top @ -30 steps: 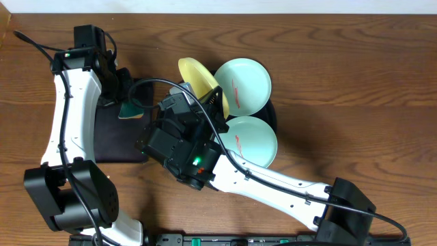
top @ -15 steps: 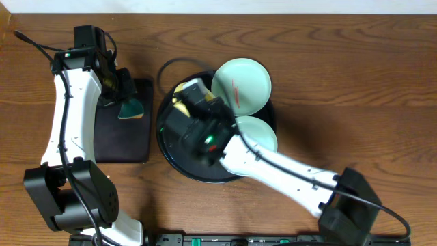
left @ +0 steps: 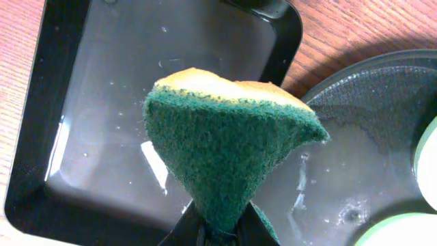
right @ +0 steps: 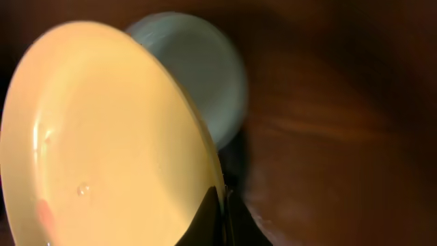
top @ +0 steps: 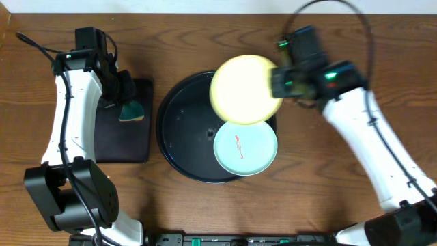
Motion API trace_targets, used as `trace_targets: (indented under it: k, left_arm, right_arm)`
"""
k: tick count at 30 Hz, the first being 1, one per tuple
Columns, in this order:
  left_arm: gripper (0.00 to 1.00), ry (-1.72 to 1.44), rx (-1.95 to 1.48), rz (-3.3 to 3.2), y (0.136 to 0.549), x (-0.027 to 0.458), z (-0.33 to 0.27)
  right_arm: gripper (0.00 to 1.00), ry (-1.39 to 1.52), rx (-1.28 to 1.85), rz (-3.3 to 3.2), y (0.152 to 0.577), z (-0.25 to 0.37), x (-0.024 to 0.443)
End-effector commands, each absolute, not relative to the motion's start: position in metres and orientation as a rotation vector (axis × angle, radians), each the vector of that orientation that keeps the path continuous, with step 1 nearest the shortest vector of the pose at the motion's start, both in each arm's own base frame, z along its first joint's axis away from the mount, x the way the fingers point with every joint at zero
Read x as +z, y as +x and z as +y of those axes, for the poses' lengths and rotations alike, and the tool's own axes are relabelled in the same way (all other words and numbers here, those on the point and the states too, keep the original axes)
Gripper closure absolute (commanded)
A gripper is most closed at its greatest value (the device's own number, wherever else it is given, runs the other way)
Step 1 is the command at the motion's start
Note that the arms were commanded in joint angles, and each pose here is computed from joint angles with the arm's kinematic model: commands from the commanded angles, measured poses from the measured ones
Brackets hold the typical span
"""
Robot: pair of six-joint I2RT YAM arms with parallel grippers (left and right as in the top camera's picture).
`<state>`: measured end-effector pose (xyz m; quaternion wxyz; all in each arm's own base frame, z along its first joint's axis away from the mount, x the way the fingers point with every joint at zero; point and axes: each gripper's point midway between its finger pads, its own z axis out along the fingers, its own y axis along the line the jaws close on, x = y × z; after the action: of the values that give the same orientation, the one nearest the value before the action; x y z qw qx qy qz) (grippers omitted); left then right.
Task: Clean dirty plates on tray and stack at the side
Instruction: 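Set the yellow plate down right of the round tray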
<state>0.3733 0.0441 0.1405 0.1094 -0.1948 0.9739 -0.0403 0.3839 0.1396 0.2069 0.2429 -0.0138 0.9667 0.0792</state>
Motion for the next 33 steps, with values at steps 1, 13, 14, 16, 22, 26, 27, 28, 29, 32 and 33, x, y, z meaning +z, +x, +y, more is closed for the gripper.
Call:
trace_targets:
  k: [1,13,14,16,22,26,27,28,29,32,33]
  left_arm:
    - [0.93,-0.590,-0.111,2.865,0.372,0.139,0.045]
    - [0.93,-0.591,-0.111,2.868,0.371,0.139,0.045]
    - [0.93,-0.591,-0.111,2.868,0.371,0.139,0.045]
    - [0.93,-0.591,-0.111,2.868,0.371,0.139,0.045]
    - [0.93,-0.591,-0.111,2.868,0.371,0.139,0.045]
    - [0.93,-0.591,-0.111,2.868,0.371,0.139,0.045]
    - [0.93,-0.591,-0.111,2.868,0.371,0.139,0.045]
    - [0.93,-0.591,-0.111,2.868,0.371,0.139,0.045]
    - [0.92,-0.591,-0.111,2.868,0.371,0.139,0.045]
    - [0.93,-0.591,-0.111,2.868,0.371,0.139,0.045]
    - [0.93,-0.591,-0.111,2.868,0.371,0.139,0.045]
  right_arm:
    - [0.99,0.084,0.249,2.678,0.386,0.098,0.208]
    - [0.99,0.369,0.101,2.745,0.378,-0.020,0.146]
    - [0.99,0.383,0.098,2.745,0.377,-0.024,0.138]
    - [0.99,0.403,0.094,2.747,0.375,-0.029,0.122]
    - [0.99,0.423,0.069,2.737,0.368,-0.036,0.080]
    - [0.99,0.428,0.035,2.724,0.363,-0.040,0.059]
    - [0.99,0.428,0.034,2.722,0.362,-0.040,0.056]
    - [0.99,0.428,0.034,2.723,0.360,-0.039,0.052]
    - [0.99,0.429,0.035,2.724,0.359,-0.039,0.049]
    - [0.97,0.429,0.035,2.728,0.357,-0.039,0.047]
    - [0.93,0.433,0.044,2.727,0.357,-0.038,0.047]
